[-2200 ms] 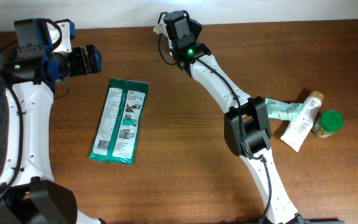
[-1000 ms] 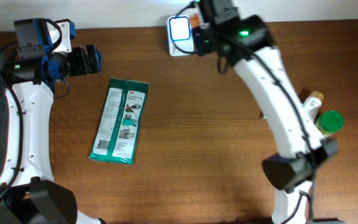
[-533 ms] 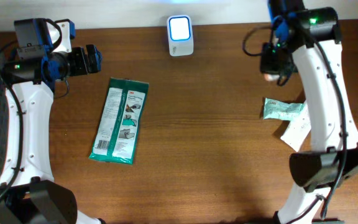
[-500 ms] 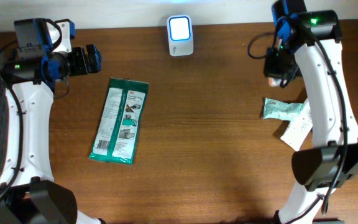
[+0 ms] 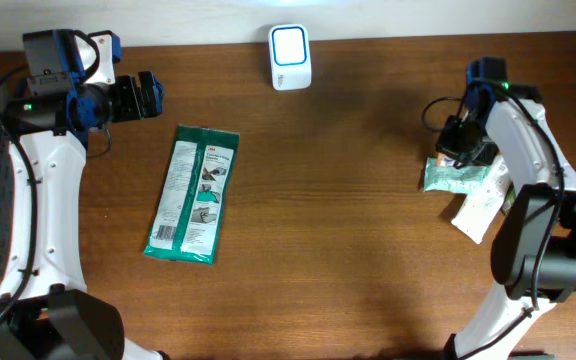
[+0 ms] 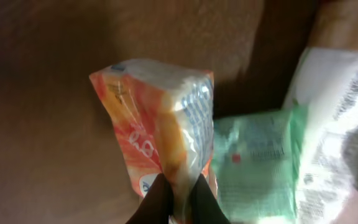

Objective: Scan the item barcode
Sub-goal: 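Carry the tissue pack right and drop it beside the mint packet, then move the right gripper left over the green gloves bag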

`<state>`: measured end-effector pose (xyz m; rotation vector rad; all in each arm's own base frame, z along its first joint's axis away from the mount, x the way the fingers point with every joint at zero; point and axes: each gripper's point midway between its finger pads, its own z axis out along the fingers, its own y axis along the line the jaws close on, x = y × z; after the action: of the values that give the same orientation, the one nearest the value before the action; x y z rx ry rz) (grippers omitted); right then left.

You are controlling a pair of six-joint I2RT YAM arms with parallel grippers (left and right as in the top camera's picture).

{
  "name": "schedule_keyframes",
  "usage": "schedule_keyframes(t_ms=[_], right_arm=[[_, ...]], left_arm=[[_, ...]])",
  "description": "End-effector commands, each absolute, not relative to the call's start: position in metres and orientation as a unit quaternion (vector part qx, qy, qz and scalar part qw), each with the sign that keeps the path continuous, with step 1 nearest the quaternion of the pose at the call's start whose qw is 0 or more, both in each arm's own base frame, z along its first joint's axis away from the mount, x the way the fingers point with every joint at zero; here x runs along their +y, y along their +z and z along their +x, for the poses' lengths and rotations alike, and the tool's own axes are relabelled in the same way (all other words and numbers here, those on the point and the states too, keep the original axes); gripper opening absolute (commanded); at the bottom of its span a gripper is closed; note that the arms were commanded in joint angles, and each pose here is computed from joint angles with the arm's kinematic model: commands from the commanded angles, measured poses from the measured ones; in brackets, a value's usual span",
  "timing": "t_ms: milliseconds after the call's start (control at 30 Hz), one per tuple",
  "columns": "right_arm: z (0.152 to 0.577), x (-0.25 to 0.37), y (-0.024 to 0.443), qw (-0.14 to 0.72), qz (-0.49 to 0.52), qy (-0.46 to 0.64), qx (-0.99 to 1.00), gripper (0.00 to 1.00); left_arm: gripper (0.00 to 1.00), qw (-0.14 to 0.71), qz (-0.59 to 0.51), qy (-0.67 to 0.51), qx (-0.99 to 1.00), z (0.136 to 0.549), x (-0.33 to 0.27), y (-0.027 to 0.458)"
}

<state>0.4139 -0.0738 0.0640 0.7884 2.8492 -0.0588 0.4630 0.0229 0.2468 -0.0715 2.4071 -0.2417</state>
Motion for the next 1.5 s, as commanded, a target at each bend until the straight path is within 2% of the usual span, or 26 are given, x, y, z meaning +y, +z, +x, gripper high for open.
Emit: schedule_keyframes(t_ms=[0,33,167,200,233,367,567,800,1033,1267,1467], right_arm=[[0.410,-0.083,0.051,0.093,0.329,0.001,0.940,0.04],[0.410,-0.086,0.049,0.096,0.334,0.005,0.938,0.05],[0.410,-0.089,0.048,0.097,0.339,0.010,0.936,0.24],[0.409,-0.089,0.048,0.095,0.330,0.009,0.939,0.32],[0.408,-0.089,0.048,0.093,0.327,0.008,0.941,0.34],[0.409,-0.083,0.059,0.086,0.295,0.022,0.951,0.35],[0.418,-0.067,0.112,0.086,0.254,0.043,0.962,0.38],[0.432,-0.004,0.162,0.106,0.150,0.115,0.976,0.42],[0.439,0.086,0.174,0.117,0.060,0.191,0.973,0.46],[0.447,0.212,0.186,0.185,-0.084,0.231,0.952,0.47],[0.445,0.302,0.163,0.211,-0.165,0.250,0.930,0.46]], left_arm=[[0.99,0.366,-0.022,-0.096,0.925,0.464,0.021,0.258],[0.99,0.366,-0.022,-0.096,0.925,0.464,0.021,0.258],[0.99,0.366,-0.022,-0.096,0.925,0.464,0.021,0.258],[0.99,0.366,-0.022,-0.096,0.925,0.464,0.021,0.258],[0.99,0.366,-0.022,-0.096,0.925,0.464,0.021,0.258],[0.99,0.366,-0.022,-0.096,0.925,0.464,0.021,0.258],[0.99,0.366,-0.022,-0.096,0.925,0.464,0.021,0.258],[0.99,0.366,-0.022,-0.096,0.925,0.464,0.021,0.258],[0.99,0.366,-0.022,-0.096,0.925,0.464,0.021,0.258],[0.99,0.366,-0.022,-0.096,0.925,0.464,0.021,0.258],[0.99,0.366,-0.022,-0.096,0.925,0.464,0.021,0.258]])
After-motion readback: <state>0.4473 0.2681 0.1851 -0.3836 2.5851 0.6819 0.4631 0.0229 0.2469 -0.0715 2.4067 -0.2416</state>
